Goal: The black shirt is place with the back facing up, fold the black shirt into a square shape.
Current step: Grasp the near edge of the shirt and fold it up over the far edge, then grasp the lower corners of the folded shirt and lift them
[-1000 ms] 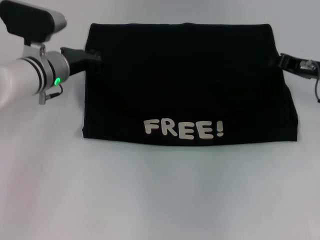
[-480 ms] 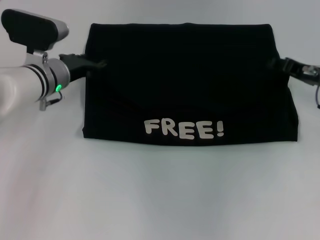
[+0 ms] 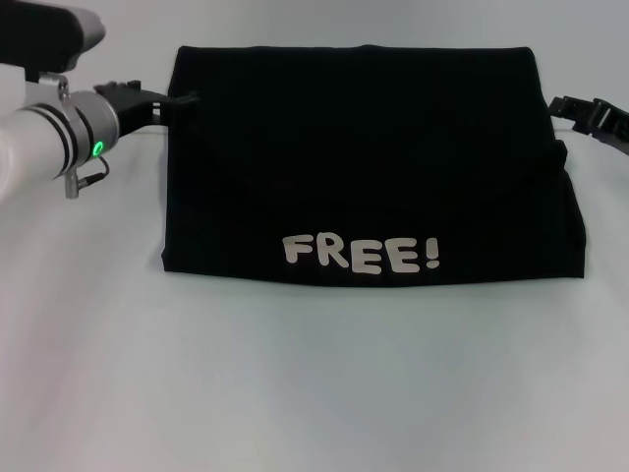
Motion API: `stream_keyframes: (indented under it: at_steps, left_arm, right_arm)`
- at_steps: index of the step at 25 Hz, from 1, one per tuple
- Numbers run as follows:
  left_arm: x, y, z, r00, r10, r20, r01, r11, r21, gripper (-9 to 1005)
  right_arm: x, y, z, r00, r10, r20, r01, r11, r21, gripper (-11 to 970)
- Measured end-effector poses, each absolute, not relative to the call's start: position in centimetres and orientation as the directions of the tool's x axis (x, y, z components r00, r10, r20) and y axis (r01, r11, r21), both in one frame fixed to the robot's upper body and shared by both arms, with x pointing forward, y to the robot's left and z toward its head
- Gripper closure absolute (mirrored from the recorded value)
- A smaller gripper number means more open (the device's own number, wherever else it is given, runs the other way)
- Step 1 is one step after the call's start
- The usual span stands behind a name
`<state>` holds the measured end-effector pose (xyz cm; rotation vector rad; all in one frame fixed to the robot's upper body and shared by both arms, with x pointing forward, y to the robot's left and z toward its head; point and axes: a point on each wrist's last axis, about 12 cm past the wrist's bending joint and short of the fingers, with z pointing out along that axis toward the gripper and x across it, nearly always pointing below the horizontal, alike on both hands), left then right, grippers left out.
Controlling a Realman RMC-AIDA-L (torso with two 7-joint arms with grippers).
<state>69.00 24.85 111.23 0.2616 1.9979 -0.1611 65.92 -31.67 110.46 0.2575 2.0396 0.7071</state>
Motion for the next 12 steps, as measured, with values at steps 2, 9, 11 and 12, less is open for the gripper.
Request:
stream_keyframes:
  at_steps: [2, 9, 11, 12]
  left_arm:
    - [68.3, 25.2, 110.9, -0.433, 0.087, -0.897, 0.284, 0.958, -0.045, 124]
    - [63.6, 28.0, 110.4, -0.529, 0.004, -0.848, 0.416, 0.873, -0.256, 130]
    - [62.3, 28.7, 110.4, -0.554, -0.020, -0.833, 0.437, 0.844, -0.311, 130]
    - [61.2, 29.3, 110.3, -0.581, -0.035, -0.813, 0.450, 0.818, -0.357, 130]
  right_arm:
    - [65.3, -32.0, 110.6, -0.564, 0.433, -0.703, -0.129, 0.795, 0.593, 391]
    - [62.2, -34.1, 110.4, -0.624, 0.402, -0.670, -0.226, 0.728, 0.647, 391]
    - [61.5, -34.7, 110.2, -0.630, 0.401, -0.665, -0.230, 0.722, 0.653, 392]
    - [61.2, -34.9, 110.0, -0.633, 0.402, -0.662, -0.228, 0.720, 0.655, 392]
